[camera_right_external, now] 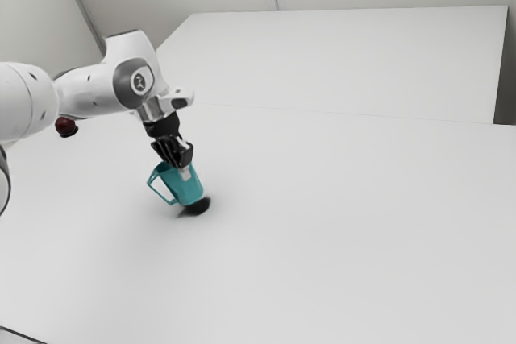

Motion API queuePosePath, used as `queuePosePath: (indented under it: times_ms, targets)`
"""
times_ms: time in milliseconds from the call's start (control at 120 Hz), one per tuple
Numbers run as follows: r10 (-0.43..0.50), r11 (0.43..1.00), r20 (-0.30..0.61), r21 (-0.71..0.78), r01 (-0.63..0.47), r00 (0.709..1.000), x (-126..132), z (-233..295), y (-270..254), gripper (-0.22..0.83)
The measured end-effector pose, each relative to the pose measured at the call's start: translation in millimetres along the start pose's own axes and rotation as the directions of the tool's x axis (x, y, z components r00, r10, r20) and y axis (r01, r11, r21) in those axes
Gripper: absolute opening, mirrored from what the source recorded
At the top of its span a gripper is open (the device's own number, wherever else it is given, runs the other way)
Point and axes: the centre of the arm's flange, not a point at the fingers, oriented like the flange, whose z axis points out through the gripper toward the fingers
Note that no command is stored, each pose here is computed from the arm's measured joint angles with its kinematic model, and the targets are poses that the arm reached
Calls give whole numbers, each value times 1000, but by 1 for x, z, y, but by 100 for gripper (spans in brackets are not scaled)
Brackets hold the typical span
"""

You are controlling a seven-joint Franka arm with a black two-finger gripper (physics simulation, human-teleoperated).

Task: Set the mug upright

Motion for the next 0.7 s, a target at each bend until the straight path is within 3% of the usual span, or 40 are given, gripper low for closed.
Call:
queuePosePath:
  times_ms: [408,700]
  targets:
    - [-82,987,23,140,78,996,7,24,47,-17]
    - [-168,966,37,206,157,985,3,42,52,-17]
